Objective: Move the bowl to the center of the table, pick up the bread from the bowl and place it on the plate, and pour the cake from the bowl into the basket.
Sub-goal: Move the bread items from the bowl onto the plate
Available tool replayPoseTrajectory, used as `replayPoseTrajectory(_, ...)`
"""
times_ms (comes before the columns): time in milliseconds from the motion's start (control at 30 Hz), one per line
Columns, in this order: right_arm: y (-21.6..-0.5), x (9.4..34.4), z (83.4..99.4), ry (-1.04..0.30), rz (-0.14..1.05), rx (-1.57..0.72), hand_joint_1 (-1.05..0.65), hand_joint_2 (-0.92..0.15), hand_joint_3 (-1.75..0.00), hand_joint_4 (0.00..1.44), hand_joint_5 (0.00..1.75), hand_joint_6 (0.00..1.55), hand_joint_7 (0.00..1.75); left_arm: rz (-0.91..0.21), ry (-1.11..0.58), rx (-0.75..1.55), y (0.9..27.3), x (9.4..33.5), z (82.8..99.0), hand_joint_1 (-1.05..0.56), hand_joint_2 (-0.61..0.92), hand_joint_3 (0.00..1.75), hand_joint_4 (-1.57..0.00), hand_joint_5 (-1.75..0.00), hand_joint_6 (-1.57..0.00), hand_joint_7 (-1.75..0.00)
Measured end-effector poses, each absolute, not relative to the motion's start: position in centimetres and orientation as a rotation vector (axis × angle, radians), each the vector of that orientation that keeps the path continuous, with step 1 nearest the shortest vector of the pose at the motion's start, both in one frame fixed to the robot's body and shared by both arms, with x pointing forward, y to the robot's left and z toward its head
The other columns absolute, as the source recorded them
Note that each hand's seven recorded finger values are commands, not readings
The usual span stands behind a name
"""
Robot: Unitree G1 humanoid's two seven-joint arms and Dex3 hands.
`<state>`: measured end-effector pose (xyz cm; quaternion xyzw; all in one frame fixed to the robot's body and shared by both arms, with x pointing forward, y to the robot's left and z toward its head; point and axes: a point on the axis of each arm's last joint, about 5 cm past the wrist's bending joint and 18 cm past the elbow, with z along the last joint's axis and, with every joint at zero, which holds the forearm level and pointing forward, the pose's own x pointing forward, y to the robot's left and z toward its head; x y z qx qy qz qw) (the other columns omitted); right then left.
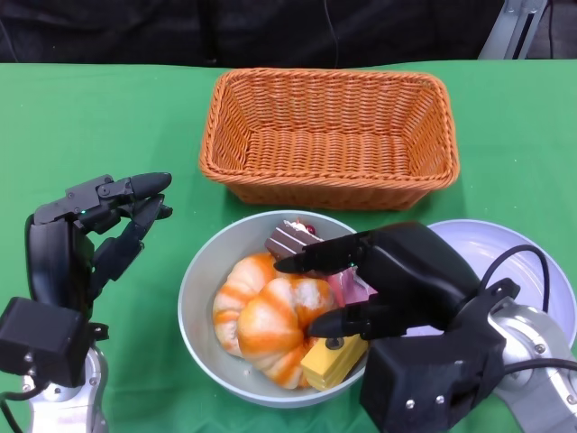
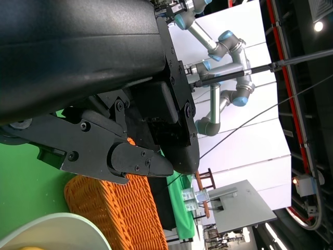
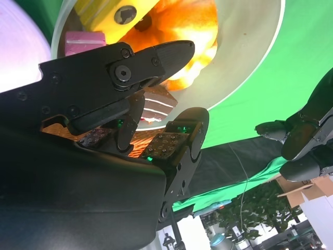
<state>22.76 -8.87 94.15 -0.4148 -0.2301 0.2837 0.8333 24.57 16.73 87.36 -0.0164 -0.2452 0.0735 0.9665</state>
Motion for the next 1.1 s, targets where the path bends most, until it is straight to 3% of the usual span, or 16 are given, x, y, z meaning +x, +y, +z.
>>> replayPoseTrajectory(233,-8.4,22.9,93.7,-0.508,0.623,-0.908,-0.71,-0.90,-0.01,0.71,0.47,0.76,0.00,0.147,-0.496,-0.034,16.7,24.6,87.4,-0.24,0.92,0.20,-0.86,-1.03,-1.18,-0.27)
replayPoseTrajectory(900,-7.4,24.2,92.6,-0.584,0.654,-0.934,-0.65,-0.89,0.00,0.71,0.44,0.75,0.00,0.137,-0.490,-0.032,16.5,24.3,87.2,-0.26,0.92,0.18,-0.88,-1.00,-1.18,-0.28)
replayPoseTrajectory(1100,-6.9,24.6,92.5,-0.632,0.647,-1.020,-0.69,-0.87,0.00,0.71,0.23,0.72,0.00,0.130,-0.504,-0.032,16.3,24.3,87.3,-0.25,0.92,0.19,-0.88,-0.99,-1.17,-0.27)
